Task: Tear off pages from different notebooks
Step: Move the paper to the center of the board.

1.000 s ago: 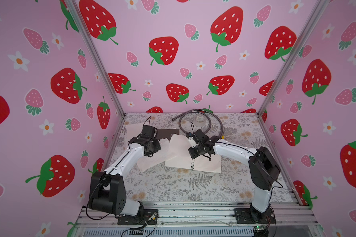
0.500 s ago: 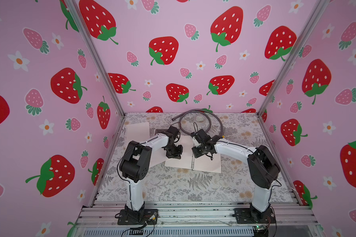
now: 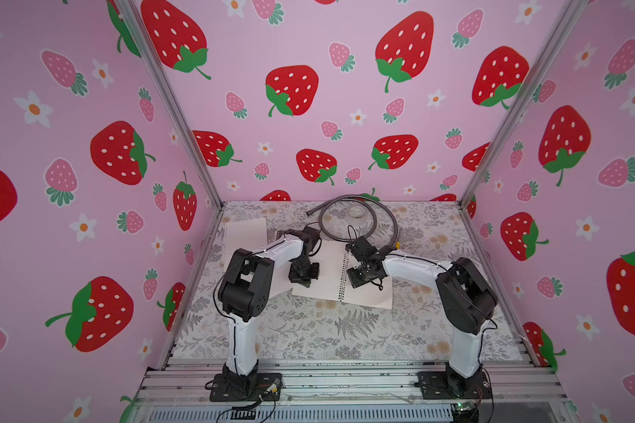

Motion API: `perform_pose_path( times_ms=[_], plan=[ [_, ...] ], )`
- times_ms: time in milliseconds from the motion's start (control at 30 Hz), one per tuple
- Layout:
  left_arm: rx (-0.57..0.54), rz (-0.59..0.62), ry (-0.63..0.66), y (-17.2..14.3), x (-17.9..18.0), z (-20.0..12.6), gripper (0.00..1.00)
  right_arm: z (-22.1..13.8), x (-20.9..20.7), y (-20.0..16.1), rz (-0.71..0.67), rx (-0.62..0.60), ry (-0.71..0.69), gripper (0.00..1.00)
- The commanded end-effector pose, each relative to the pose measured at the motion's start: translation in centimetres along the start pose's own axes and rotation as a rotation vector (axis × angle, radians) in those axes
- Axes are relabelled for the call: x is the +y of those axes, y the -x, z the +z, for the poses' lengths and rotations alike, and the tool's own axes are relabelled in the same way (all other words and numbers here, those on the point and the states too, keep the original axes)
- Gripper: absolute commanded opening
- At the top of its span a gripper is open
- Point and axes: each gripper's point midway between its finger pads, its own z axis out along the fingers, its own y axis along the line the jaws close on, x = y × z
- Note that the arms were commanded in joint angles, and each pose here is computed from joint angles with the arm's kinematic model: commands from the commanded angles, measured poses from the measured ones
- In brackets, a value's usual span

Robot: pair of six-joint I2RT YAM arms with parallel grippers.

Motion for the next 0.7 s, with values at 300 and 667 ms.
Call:
perform_pose_path(
  times_ms=[300, 667],
  plan=[
    [-0.137, -0.164, 0.25, 7.2, 10.2, -1.9, 0.0, -0.4, 0.1, -0.9, 0.017, 0.012, 0.025, 0.0],
    [-0.206, -0.227, 0.19, 7.8, 11.7, -5.1, 0.0, -0.3, 0.2, -1.0, -0.004, 0.014, 0.025, 0.0]
  ],
)
